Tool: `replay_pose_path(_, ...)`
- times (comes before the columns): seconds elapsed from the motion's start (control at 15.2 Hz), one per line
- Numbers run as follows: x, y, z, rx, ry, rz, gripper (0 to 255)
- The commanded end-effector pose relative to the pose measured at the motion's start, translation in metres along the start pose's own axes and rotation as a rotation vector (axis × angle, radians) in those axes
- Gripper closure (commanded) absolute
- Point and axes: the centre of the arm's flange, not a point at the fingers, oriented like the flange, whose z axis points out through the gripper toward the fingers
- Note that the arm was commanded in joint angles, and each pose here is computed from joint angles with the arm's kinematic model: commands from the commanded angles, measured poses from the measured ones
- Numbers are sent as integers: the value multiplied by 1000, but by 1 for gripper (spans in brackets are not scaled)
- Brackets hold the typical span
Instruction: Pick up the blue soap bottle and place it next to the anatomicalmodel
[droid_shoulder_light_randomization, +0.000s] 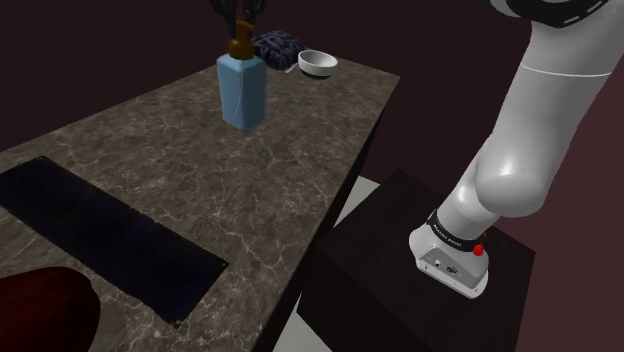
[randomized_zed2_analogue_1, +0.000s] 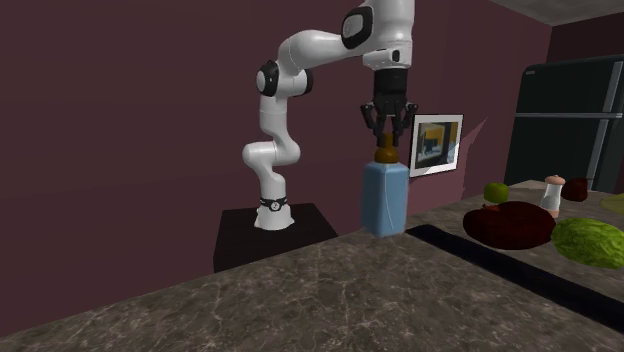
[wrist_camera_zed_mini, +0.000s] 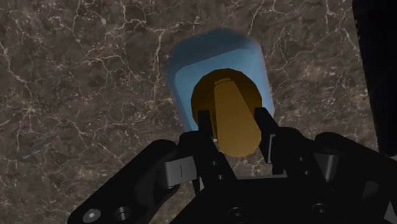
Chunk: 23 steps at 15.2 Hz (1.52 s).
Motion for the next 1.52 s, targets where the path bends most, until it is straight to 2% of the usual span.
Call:
replay_pose_path(0.0, -22, -17, 1, 0, 0, 1, 255)
replay_pose_path(1.45, -239, -211, -2, 0, 0, 1, 255)
